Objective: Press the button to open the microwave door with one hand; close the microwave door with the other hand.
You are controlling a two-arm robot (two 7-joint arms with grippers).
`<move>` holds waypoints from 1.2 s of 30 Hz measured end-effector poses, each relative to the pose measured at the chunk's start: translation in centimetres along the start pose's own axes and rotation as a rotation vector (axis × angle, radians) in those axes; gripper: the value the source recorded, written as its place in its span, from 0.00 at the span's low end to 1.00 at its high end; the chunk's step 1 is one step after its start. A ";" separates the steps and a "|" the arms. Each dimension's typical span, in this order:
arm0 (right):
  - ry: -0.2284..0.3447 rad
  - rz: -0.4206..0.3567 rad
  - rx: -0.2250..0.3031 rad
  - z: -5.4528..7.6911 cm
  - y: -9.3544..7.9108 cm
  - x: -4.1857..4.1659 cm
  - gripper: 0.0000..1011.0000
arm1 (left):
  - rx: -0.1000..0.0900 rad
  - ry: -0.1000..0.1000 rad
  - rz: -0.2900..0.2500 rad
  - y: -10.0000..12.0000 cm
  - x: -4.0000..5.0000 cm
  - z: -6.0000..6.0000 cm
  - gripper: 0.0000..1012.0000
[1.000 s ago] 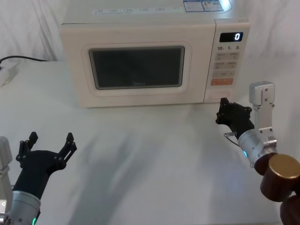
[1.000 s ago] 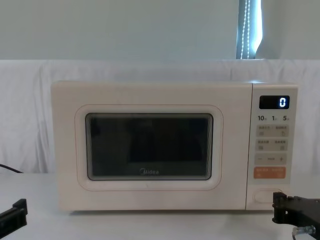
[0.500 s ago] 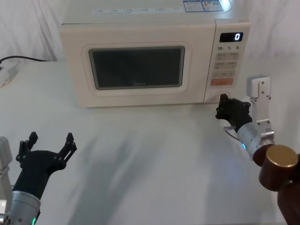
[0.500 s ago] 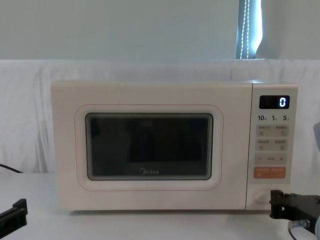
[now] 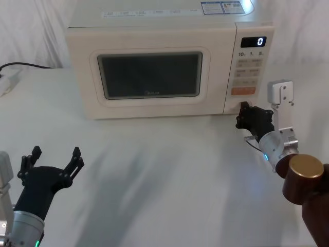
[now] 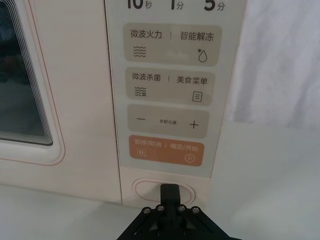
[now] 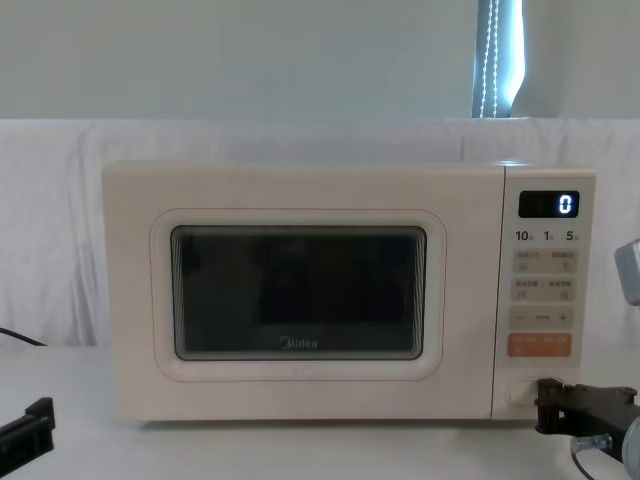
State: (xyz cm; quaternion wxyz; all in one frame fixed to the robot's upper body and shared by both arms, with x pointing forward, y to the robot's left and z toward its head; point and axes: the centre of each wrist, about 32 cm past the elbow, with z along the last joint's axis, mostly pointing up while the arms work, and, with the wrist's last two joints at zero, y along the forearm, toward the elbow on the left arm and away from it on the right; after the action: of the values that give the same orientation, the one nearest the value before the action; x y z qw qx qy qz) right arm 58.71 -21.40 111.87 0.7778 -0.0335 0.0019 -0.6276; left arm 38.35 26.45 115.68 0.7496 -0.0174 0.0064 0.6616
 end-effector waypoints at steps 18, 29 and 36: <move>0.004 -0.008 -0.012 0.0 0.4 0.10 0.00 | 0.000 0.000 0.000 0.0 0.00 0.0 0.99; 0.005 -0.013 -0.018 -0.2 0.5 0.24 0.00 | 0.000 0.000 0.000 0.0 0.00 0.0 0.99; 0.005 -0.011 -0.016 -0.2 0.7 0.32 0.00 | 0.000 0.000 0.000 0.0 0.00 0.0 0.99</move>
State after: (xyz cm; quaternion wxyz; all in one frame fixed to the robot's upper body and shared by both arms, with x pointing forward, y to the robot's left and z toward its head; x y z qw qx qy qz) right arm 59.45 -21.57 111.64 0.7739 -0.0383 0.0086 -0.6321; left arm 38.35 26.45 115.68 0.7496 -0.0174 0.0064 0.6616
